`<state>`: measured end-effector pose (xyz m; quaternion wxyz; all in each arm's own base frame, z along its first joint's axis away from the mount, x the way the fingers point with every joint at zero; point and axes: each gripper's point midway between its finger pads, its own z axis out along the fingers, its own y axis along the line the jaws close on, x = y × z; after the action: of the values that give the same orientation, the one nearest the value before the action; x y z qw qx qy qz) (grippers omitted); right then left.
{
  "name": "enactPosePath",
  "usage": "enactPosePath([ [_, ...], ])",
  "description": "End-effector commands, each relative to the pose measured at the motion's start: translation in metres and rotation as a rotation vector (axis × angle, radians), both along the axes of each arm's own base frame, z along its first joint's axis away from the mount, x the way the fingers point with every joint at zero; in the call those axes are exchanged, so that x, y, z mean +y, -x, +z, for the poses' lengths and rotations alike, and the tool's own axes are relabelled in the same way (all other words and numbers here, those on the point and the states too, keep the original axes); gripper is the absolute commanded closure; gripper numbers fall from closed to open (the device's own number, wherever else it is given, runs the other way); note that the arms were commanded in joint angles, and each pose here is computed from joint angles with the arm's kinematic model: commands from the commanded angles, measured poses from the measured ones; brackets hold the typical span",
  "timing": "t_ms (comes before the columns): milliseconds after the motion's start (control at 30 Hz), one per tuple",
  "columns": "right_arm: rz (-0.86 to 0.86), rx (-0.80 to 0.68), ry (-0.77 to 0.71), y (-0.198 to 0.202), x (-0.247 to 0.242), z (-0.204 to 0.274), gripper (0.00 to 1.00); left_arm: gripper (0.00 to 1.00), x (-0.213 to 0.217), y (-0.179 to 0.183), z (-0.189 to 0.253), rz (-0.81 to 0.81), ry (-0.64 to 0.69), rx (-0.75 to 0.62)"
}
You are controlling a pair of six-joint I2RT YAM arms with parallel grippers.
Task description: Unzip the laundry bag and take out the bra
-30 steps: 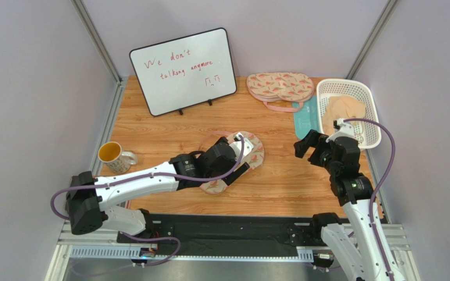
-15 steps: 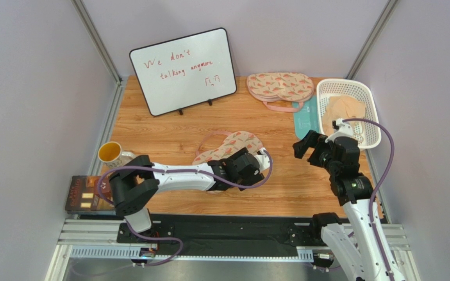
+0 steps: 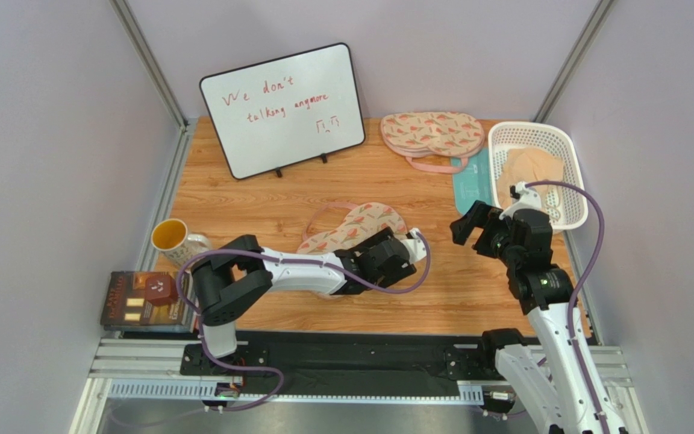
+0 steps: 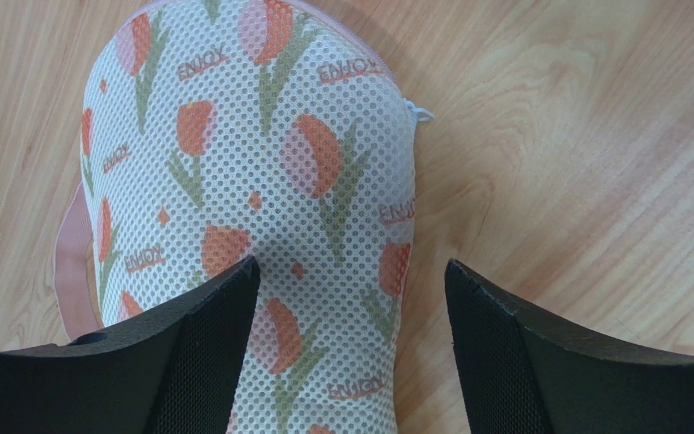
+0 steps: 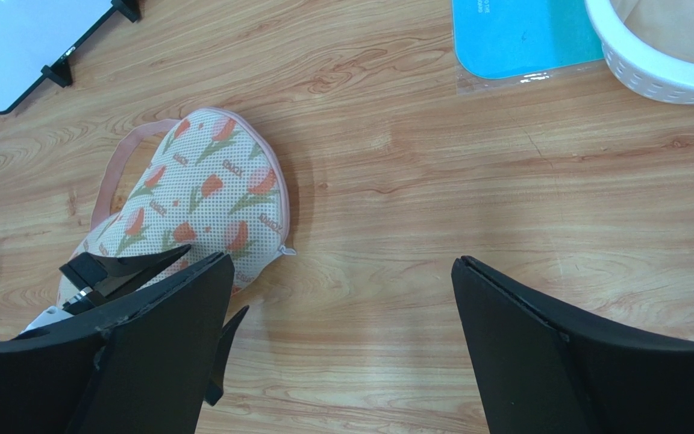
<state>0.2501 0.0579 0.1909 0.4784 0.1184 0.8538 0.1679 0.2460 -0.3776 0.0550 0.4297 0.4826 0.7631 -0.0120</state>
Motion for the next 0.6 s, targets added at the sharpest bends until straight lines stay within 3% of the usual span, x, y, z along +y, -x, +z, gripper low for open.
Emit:
enactPosePath([
  [0,0.015,-0.022,-0.007,-0.003,0.003,0.006,0.00,0.24,-0.006,-0.008,0.001,0.019,0.025,-0.058],
  [67,0.019,-0.019,-0.008,-0.002,0.004,0.005,0.00,0.28,-0.006,-0.009,-0.003,0.024,0.016,-0.059],
  [100,0.019,-0.019,-0.008,-0.002,0.004,0.005,0.00,0.44,-0.005,-0.009,-0.007,0.027,0.009,-0.057],
  [133,0.022,-0.019,-0.008,-0.002,0.004,0.005,0.00,0.49,-0.004,-0.010,-0.010,0.031,0.002,-0.057],
  [267,0.029,-0.015,-0.016,-0.003,0.006,0.005,0.00,0.51,-0.002,-0.010,-0.013,0.044,0.004,-0.054],
  [367,0.053,-0.005,-0.024,-0.003,0.010,0.003,0.00,0.66,0.003,-0.007,-0.017,0.047,-0.002,-0.044],
  [400,0.062,-0.004,-0.030,-0.003,0.012,0.002,0.00,0.77,0.004,-0.006,-0.019,0.047,-0.005,-0.040],
  [467,0.102,0.007,-0.052,-0.001,0.020,-0.001,0.00,0.85,0.009,-0.004,-0.022,0.057,-0.009,-0.032],
  [500,0.141,0.009,-0.078,0.001,0.028,-0.006,0.00,0.94,0.011,-0.003,-0.023,0.060,-0.009,-0.029],
  [567,0.184,-0.020,-0.120,-0.001,0.038,-0.004,0.00,1.00,0.016,0.002,-0.025,0.056,-0.001,-0.011],
])
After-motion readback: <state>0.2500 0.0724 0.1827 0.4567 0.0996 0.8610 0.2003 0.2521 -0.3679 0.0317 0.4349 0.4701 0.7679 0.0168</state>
